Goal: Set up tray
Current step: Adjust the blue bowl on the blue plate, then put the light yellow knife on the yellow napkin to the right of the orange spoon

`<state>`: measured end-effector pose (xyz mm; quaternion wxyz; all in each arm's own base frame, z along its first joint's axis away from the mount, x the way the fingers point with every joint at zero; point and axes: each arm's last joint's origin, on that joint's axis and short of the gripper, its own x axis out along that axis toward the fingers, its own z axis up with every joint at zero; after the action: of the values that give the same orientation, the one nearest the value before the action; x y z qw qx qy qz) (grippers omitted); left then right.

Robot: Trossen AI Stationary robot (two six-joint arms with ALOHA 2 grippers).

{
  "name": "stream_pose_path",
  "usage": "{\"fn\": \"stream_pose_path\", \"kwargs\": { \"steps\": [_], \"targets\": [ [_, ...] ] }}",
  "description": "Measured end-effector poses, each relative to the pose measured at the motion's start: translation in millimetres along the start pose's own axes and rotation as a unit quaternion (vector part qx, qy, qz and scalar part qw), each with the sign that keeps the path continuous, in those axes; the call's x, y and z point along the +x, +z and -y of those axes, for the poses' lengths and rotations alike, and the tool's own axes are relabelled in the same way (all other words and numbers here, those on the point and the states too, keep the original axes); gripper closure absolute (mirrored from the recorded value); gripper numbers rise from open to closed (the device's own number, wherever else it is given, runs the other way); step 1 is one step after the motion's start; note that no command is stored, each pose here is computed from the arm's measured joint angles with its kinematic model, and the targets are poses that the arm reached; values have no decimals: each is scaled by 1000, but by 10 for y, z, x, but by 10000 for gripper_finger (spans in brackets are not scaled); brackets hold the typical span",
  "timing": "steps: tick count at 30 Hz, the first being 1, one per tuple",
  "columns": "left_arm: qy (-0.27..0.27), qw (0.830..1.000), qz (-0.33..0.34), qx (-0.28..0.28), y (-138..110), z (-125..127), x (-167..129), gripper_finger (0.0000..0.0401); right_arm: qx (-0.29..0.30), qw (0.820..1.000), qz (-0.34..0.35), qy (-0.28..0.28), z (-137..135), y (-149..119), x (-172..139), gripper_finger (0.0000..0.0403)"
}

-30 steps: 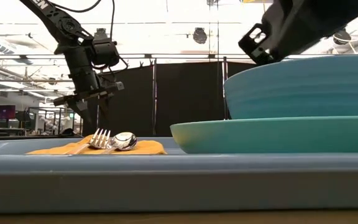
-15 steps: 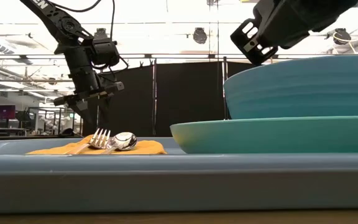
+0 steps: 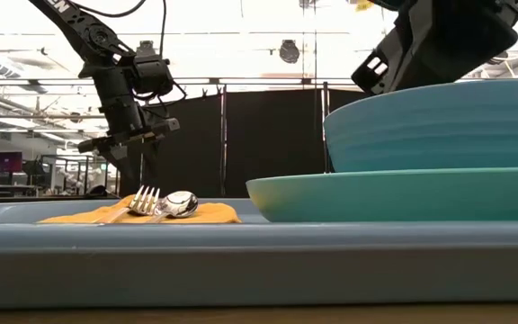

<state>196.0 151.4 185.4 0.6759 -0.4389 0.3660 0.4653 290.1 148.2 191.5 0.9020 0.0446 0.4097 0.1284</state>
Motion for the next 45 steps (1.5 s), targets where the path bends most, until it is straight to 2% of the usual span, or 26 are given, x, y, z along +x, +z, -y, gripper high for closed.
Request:
{"fn": "stream_pose_path", "kwargs": {
  "steps": [12,21,27,35,45],
  "targets": [
    [4,1000,6,-2,5,-1,0,178,17,999,-20,32,7,-44,142,403],
    [5,1000,5,1,3,-3,0,178,-16,998,37,57,-39,53,178,403],
    [8,1000,3,3,-2,-8,-1,178,-40,997,55,26,-22,77,174,403],
    [25,1000,-10,-15,-28,-42,-2,178,-72,990,110,45,-108,211,-73,393],
    [89,994,9,-62,-49,-112,0,178,-118,980,150,64,-303,249,-338,338]
  ]
}}
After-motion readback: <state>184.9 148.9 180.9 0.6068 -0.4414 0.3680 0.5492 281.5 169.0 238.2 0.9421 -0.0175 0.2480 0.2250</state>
